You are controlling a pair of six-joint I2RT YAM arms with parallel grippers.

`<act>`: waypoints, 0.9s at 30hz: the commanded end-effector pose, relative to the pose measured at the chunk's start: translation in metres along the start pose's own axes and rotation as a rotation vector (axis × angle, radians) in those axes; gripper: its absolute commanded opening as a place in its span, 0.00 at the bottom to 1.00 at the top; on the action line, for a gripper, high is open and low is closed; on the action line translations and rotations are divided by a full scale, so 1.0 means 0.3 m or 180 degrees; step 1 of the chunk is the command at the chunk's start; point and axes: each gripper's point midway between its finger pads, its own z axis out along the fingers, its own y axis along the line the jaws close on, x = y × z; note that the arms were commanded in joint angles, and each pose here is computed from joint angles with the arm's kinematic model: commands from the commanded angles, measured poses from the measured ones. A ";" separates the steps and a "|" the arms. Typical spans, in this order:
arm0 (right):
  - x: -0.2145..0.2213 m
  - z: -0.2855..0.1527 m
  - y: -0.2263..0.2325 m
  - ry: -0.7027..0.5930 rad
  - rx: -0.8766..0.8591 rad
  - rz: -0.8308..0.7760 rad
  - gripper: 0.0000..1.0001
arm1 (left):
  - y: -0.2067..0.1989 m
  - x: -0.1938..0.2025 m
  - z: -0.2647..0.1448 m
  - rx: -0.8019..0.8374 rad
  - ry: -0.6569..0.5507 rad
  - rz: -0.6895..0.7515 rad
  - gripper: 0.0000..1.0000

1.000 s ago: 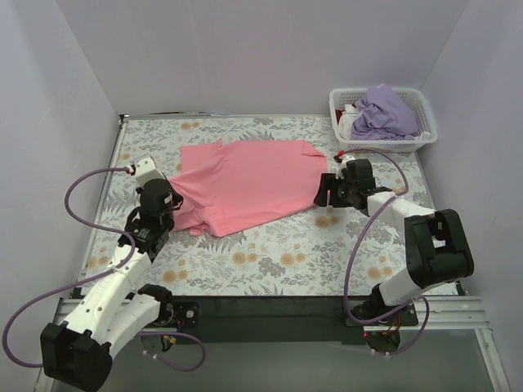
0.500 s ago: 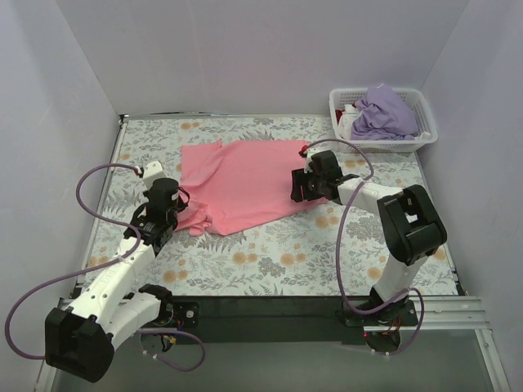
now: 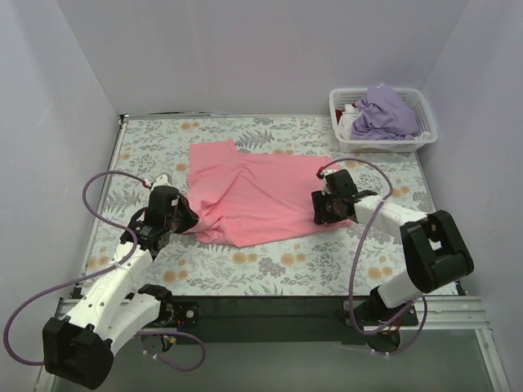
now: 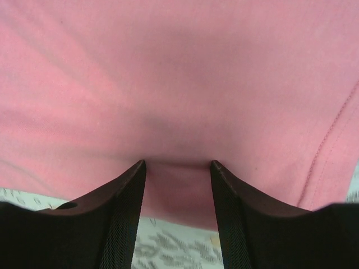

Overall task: Fold and stack the t-shirts
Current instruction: Flatten the tshirt out

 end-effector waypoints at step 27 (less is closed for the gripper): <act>0.047 -0.308 0.091 -0.0152 -0.0490 -0.0050 0.81 | -0.259 -0.532 0.604 -0.0316 -0.0524 0.0837 0.56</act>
